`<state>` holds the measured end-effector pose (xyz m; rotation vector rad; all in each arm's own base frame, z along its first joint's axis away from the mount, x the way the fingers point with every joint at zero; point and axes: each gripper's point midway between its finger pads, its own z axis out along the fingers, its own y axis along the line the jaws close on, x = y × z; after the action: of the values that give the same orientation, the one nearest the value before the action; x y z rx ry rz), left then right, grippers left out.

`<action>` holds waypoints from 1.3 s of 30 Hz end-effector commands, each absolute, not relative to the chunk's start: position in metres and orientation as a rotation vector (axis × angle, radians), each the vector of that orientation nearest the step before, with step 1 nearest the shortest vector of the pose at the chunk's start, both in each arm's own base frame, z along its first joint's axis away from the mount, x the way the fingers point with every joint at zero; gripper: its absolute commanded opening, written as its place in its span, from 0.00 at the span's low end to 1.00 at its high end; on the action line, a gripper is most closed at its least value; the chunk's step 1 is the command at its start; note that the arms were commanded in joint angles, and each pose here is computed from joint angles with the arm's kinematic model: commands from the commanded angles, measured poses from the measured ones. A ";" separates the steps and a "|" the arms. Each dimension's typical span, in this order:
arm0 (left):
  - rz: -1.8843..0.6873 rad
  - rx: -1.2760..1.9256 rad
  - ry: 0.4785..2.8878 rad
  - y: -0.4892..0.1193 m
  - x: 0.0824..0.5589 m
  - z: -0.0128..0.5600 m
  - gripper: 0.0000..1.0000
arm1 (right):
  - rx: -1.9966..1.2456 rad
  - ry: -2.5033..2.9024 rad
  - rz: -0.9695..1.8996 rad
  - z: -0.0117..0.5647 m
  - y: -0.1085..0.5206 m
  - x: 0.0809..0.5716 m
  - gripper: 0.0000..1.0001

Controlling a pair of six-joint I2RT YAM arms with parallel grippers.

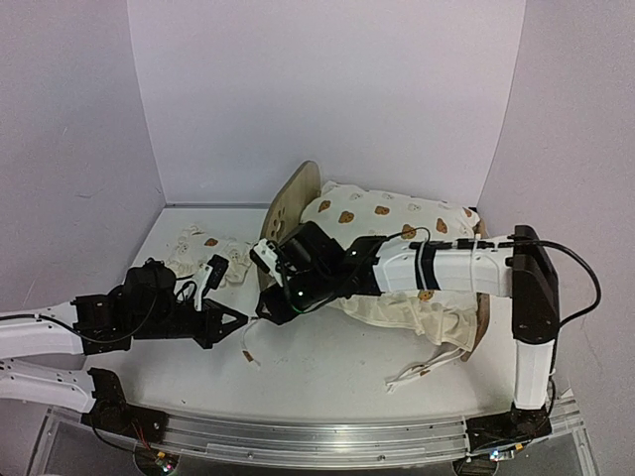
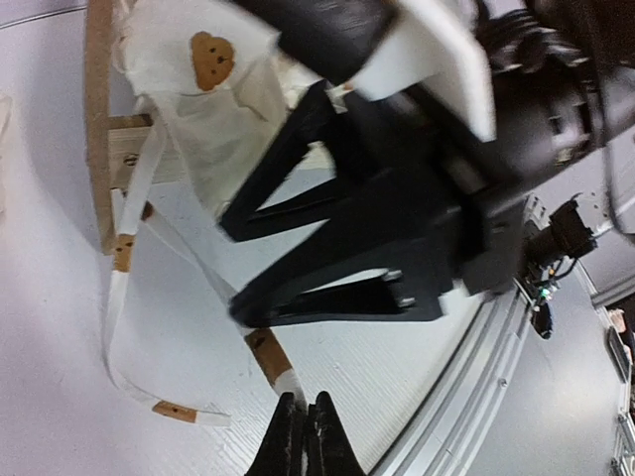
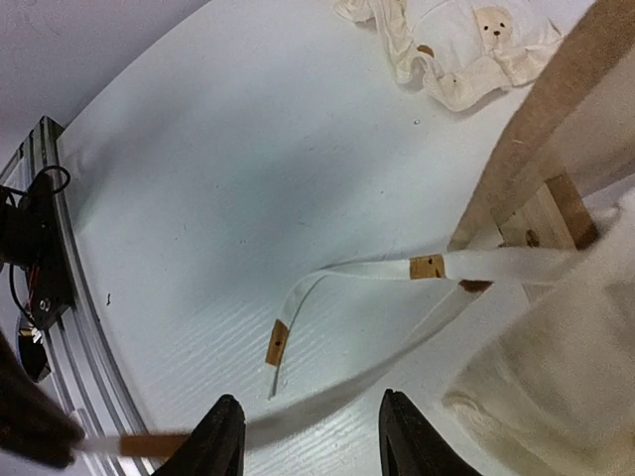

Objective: Set up the pet bed

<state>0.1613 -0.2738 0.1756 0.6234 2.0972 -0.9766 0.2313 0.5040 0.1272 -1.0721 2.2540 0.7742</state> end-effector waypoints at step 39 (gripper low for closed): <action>-0.753 0.287 2.029 -0.246 0.213 0.225 0.00 | -0.116 1.907 1.001 0.051 0.550 0.276 0.43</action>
<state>0.2063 -0.2418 0.1985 0.3104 2.0883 -0.7251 0.2752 0.5350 0.0421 -0.1645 1.9485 0.9565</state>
